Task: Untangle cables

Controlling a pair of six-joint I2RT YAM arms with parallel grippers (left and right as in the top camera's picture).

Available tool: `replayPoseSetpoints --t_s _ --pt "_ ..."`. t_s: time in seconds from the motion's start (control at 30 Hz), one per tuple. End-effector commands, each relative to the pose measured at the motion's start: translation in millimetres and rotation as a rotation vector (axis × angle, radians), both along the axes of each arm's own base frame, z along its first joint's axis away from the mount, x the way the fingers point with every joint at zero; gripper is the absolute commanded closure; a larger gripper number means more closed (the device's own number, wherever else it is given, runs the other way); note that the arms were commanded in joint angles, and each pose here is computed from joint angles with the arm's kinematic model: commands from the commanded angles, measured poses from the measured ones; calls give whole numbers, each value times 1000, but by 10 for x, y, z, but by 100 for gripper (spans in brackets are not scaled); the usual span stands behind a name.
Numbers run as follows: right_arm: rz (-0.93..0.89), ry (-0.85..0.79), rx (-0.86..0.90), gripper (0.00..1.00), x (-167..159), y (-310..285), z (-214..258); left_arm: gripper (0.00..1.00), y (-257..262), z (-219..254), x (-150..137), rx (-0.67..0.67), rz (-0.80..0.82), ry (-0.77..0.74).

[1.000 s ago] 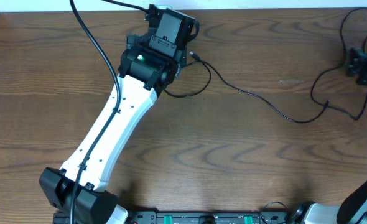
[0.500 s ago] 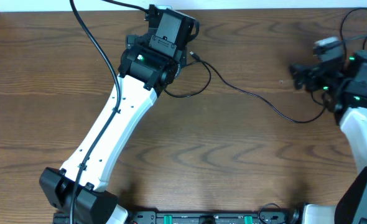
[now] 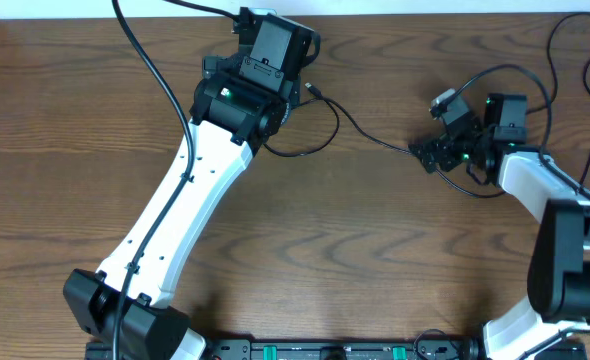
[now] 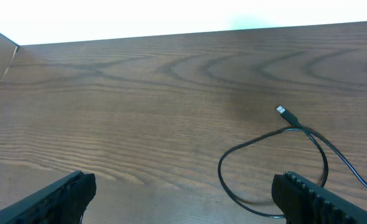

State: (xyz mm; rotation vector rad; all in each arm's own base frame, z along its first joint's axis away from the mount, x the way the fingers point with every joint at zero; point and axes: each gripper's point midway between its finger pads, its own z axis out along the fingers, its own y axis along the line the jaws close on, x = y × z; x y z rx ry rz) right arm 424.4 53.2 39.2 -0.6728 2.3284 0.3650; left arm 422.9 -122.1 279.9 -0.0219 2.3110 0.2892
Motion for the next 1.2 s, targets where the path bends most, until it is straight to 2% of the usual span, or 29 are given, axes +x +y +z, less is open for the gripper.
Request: replayPoseSetpoints --t_s 0.0,0.13,0.27,0.33,0.4,0.47,0.5,0.53,0.77,1.17 --pt "25 28 -2 8 -47 34 -98 5 17 53 -21 -13 11 -13" --pt "144 58 -41 7 -238 84 -184 4 17 53 -21 -13 11 -13" --pt "251 120 -85 17 -493 95 -297 5 17 53 -21 -13 11 -13" --pt "296 150 -104 40 -610 91 -342 5 17 53 -21 -13 11 -13" --pt "303 181 -102 49 -685 94 -364 5 17 53 -21 -13 11 -13" --pt "304 192 -99 67 -709 96 -370 5 17 53 -21 -13 11 -13" --pt "304 195 -98 85 -715 96 -371 5 17 53 -21 -13 11 -13" --pt "304 198 -96 99 -721 98 -372 5 17 53 -21 -13 11 -13" --pt "158 248 19 99 -646 170 -313 5 17 53 -21 -13 11 -13" --pt "-522 427 504 99 -79 366 -14 5 17 52 -21 -13 11 -13"
